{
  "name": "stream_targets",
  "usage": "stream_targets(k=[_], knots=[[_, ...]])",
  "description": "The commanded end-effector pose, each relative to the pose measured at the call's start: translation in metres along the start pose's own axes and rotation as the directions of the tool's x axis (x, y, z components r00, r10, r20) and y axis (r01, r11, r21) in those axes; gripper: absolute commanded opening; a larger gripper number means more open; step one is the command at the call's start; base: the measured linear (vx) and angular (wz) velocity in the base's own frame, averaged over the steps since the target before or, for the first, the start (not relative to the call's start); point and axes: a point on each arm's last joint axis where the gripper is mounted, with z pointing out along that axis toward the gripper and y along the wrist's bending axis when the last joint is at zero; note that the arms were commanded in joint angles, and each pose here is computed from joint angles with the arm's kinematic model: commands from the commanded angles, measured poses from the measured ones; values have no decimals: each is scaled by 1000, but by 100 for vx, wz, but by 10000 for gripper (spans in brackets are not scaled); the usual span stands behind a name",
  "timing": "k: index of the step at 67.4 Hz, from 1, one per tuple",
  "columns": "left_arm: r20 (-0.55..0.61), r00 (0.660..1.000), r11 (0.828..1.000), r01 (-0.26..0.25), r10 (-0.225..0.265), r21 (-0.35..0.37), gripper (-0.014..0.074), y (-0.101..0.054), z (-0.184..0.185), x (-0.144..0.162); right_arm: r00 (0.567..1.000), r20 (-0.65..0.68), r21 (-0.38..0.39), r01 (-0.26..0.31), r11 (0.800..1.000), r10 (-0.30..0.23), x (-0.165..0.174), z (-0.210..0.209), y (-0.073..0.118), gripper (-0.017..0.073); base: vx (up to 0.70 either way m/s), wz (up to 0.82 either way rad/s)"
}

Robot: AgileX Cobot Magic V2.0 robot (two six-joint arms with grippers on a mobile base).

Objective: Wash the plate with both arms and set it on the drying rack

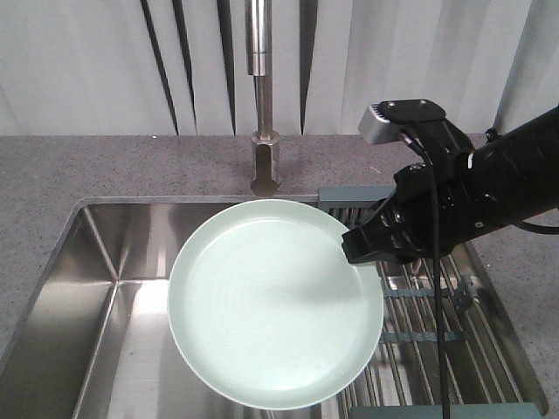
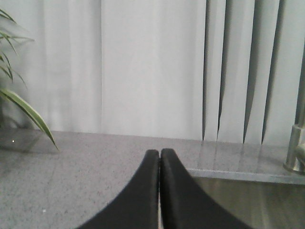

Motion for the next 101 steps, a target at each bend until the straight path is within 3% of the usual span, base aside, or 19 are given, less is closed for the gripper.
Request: stream_targets(k=[1, 19, 29, 36, 44, 56, 78, 88, 101], knots=[[178, 984, 1000, 9, -11, 12, -6, -3, -5, -41, 995, 96, -10, 13, 1000, -12, -9, -16, 8, -1, 0, 0], [138, 990, 1000, 8, -10, 17, -6, -10, -7, -117, 995, 96, -10, 13, 1000, -12, -9, -16, 8, -1, 0, 0], [0, 1000, 1000, 8, -8, 10, -6, -12, 9, -142, 995, 96, -10, 13, 1000, -12, -9, -16, 8, -1, 0, 0], [-150, 989, 1000, 8, -7, 1, -6, -13, 28, -148, 995, 96, -10, 13, 1000, -12, -9, -16, 8, -1, 0, 0], [-340, 940, 1000, 6, -9, -12, -6, -13, 53, -141, 995, 96, -10, 13, 1000, -12, -9, -16, 8, -1, 0, 0], [-520, 854, 1000, 2, -15, -27, -6, -11, 82, -116, 995, 96, -10, 13, 1000, -12, -9, -16, 8, -1, 0, 0], [-638, 770, 999, -2, -23, -38, 3, -9, 109, -93, 995, 96, -10, 13, 1000, -12, -9, -16, 8, -1, 0, 0], [-669, 743, 999, -6, -22, -40, 96, -8, 122, -83, 995, 96, -10, 13, 1000, -12, -9, -16, 8, -1, 0, 0], [-713, 701, 999, -26, 3, -20, 410, -9, 143, -81, 995, 96, -10, 13, 1000, -12, -9, -16, 8, -1, 0, 0]])
